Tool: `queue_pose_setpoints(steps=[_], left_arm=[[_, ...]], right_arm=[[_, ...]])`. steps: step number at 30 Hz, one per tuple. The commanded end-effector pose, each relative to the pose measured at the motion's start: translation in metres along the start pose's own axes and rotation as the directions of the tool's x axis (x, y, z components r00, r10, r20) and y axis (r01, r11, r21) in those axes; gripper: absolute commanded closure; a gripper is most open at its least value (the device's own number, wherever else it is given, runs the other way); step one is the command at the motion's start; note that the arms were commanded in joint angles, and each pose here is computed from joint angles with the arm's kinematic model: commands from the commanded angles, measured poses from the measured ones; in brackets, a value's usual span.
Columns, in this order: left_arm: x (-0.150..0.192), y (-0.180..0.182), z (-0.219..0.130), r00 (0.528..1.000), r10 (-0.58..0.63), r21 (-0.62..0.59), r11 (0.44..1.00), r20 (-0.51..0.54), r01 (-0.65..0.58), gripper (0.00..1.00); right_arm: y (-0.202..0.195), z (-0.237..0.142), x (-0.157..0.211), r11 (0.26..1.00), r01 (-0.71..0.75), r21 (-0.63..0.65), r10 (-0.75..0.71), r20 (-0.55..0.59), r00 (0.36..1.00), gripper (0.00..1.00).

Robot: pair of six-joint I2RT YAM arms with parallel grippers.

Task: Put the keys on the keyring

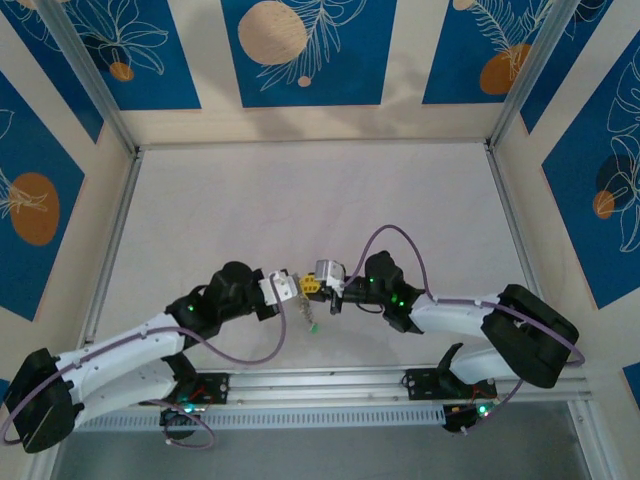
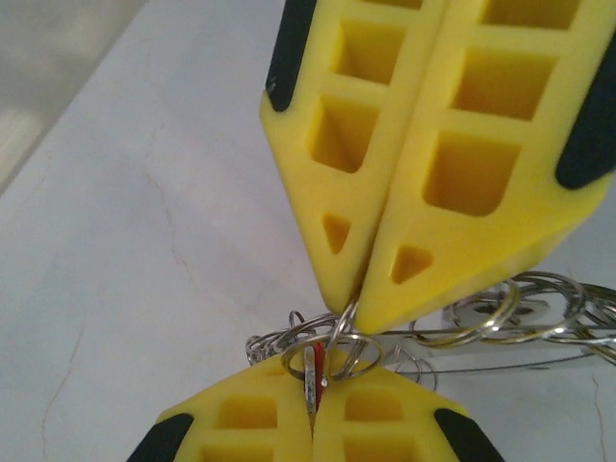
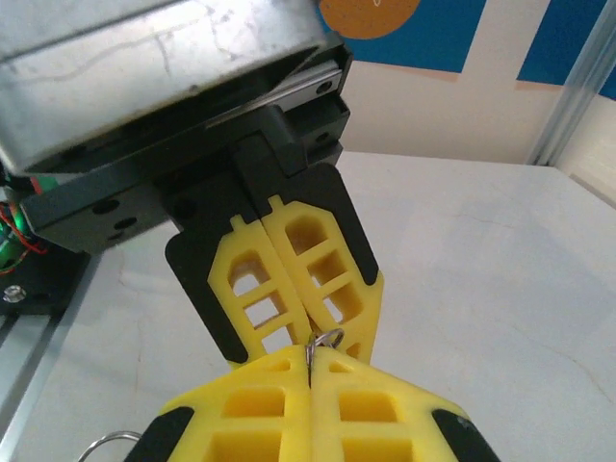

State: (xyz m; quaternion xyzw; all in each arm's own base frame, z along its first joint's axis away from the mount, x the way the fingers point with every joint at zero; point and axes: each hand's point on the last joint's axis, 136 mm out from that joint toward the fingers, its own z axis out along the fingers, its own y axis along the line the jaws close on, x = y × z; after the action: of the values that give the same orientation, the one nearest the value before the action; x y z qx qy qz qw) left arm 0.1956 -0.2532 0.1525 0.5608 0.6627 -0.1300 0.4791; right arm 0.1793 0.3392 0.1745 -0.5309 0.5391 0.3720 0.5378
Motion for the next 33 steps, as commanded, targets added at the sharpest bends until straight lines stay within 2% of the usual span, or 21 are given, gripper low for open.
queue_pose_setpoints(steps=[1,11,18,22,24,28,33], left_arm=[[-0.019,-0.011,-0.008,0.998,0.064,0.109,0.992,0.006,-0.064,1.0],[-0.03,0.001,-0.025,0.958,0.274,0.157,0.953,-0.081,-0.259,1.0],[-0.042,0.011,-0.03,0.903,0.42,0.181,0.899,-0.095,-0.399,1.0],[-0.051,0.017,-0.03,0.869,0.488,0.168,0.866,-0.081,-0.471,1.0],[-0.054,0.021,-0.031,0.841,0.535,0.161,0.84,-0.079,-0.518,1.0],[-0.059,0.027,-0.033,0.764,0.64,0.16,0.766,-0.086,-0.623,1.0],[-0.063,0.038,-0.037,0.603,0.789,0.193,0.614,-0.115,-0.766,1.0]], right_arm=[[-0.002,-0.002,0.007,0.997,0.069,0.04,-0.067,-0.044,0.997,1.0],[-0.002,-0.009,0.013,0.987,0.134,0.085,-0.128,-0.075,0.989,1.0],[-0.001,-0.011,0.012,0.989,0.121,0.084,-0.115,-0.072,0.991,0.99],[-0.002,-0.017,0.006,0.989,0.105,0.102,-0.102,-0.026,0.994,0.78],[-0.003,-0.024,0.0,0.99,0.086,0.111,-0.088,0.015,0.996,0.7],[-0.006,-0.038,-0.007,0.99,0.071,0.122,-0.078,0.056,0.995,0.63],[-0.022,-0.059,-0.009,0.977,0.05,0.207,-0.061,0.047,0.997,0.51]])
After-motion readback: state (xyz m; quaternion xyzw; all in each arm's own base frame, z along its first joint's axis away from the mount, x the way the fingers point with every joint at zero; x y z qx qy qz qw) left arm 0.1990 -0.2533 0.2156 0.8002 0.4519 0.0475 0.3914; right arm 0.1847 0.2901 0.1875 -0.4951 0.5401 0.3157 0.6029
